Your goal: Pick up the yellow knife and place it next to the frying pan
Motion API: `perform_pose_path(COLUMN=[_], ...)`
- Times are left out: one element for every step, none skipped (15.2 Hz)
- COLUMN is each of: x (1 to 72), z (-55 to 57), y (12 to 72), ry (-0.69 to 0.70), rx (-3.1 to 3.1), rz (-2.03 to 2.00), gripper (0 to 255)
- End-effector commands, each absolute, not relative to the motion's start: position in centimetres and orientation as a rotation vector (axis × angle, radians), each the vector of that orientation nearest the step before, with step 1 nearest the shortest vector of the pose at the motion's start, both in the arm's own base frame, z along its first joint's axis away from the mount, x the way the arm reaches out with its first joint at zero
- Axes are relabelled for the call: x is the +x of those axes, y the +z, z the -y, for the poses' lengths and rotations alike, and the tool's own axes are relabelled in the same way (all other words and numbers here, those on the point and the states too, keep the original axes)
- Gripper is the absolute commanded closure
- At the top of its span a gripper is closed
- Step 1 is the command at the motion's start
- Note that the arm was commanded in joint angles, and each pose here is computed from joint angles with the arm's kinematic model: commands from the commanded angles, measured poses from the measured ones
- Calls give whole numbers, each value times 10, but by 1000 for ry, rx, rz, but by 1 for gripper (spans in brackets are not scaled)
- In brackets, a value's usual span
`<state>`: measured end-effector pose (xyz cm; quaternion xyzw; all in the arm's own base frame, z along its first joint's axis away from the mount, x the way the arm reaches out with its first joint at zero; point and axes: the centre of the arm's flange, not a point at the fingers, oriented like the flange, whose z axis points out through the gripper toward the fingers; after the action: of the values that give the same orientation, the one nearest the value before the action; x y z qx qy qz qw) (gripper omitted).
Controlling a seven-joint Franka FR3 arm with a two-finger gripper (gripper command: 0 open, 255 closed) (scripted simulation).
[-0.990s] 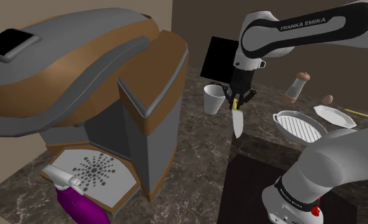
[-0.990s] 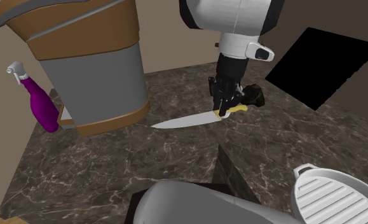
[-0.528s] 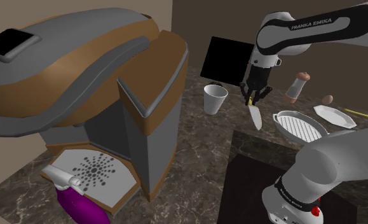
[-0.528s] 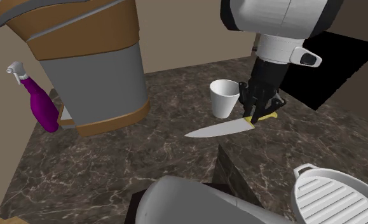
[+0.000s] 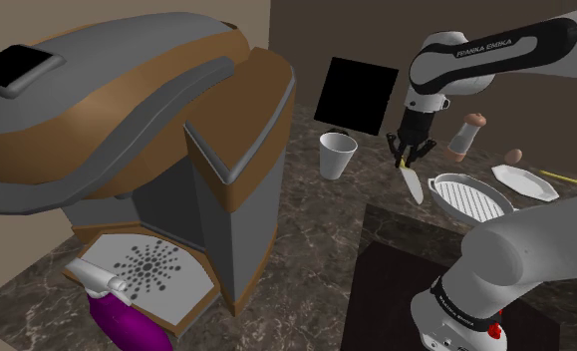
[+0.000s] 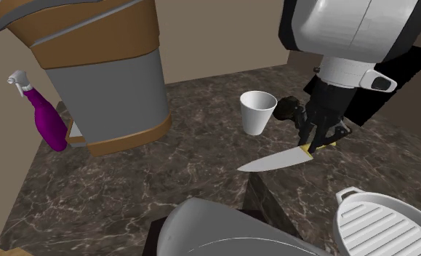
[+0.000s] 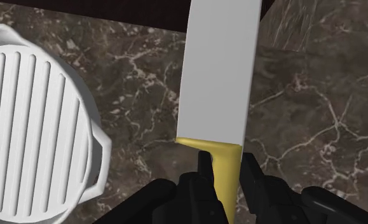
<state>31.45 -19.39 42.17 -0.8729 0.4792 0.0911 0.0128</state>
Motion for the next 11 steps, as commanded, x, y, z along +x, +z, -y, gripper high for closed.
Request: perform_pose_path(x=[314,314,314,314,314,314,314,314,314,314,314], z=[193,193,193,193,193,193,193,193,193,193,193], y=[411,406,401,395,390,385,379,374,369,364,358], ry=[283,283,283,283,283,283,283,283,283,283,283], rx=[-2720,-2720,-2720,-2720,-2720,-2720,-2720,-2720,-2720,-2720,-2720], rz=[-1493,-1493,-1493,-1493,-1493,-1493,-1493,-1493,-1493,-1493,-1493], gripper=[255,255,255,255,255,255,255,255,255,255,255])
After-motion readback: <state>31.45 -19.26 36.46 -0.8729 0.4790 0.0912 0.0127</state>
